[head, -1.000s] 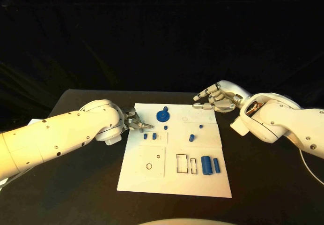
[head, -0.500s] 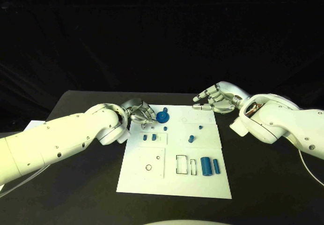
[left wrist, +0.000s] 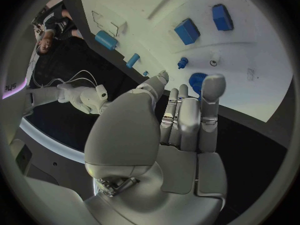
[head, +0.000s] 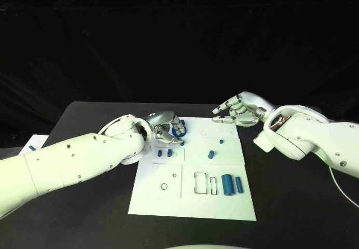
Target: Assemble the parts on the task board
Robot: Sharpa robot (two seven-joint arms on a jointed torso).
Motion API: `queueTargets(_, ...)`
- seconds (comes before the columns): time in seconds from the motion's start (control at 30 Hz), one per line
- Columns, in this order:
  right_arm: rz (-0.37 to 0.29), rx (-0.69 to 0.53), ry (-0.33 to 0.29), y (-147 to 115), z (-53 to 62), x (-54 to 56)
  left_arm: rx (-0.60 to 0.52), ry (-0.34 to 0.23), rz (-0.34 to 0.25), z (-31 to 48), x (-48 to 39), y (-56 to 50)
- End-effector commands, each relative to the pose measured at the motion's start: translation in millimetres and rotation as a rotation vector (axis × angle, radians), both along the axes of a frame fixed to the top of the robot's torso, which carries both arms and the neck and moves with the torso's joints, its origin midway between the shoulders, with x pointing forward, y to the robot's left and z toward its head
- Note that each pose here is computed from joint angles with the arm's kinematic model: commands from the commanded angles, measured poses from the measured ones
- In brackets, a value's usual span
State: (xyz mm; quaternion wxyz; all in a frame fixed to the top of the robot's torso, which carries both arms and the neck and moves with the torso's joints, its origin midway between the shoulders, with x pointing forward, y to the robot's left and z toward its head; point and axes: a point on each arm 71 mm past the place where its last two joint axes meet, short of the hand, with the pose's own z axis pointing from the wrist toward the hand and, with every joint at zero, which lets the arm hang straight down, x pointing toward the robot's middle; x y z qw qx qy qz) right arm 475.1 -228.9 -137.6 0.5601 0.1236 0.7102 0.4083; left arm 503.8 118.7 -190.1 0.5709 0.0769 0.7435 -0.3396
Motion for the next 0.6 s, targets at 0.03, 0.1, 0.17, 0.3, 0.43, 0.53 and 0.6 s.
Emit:
queueTargets(0.03, 0.018, -0.001, 0.002, 2, -0.6, -0.6, 0.156, -0.043, -0.038, -4.9, 0.3, -5.9)
queueTargets(0.1, 0.019, -0.001, 0.002, 3, -0.7, -0.5, 0.174, -0.044, -0.034, -6.0, 1.7, -7.7)
queueTargets(0.17, 0.02, -0.001, 0.003, 3, -0.7, -0.5, 0.186, -0.043, -0.03, -6.9, 2.9, -8.9)
queueTargets(0.3, 0.021, -0.001, 0.003, 3, -0.9, -0.4, 0.215, -0.035, -0.023, -9.3, 5.8, -12.1)
queueTargets(0.43, 0.022, -0.001, 0.003, 4, -1.0, -0.3, 0.224, -0.034, -0.023, -10.4, 7.7, -16.4)
queueTargets(0.53, 0.023, 0.0, 0.003, 4, -1.0, -0.4, 0.229, -0.032, -0.025, -11.1, 8.6, -20.0)
queueTargets(0.6, 0.024, 0.0, 0.003, 5, -1.0, -0.4, 0.233, -0.03, -0.026, -11.6, 9.0, -21.7)
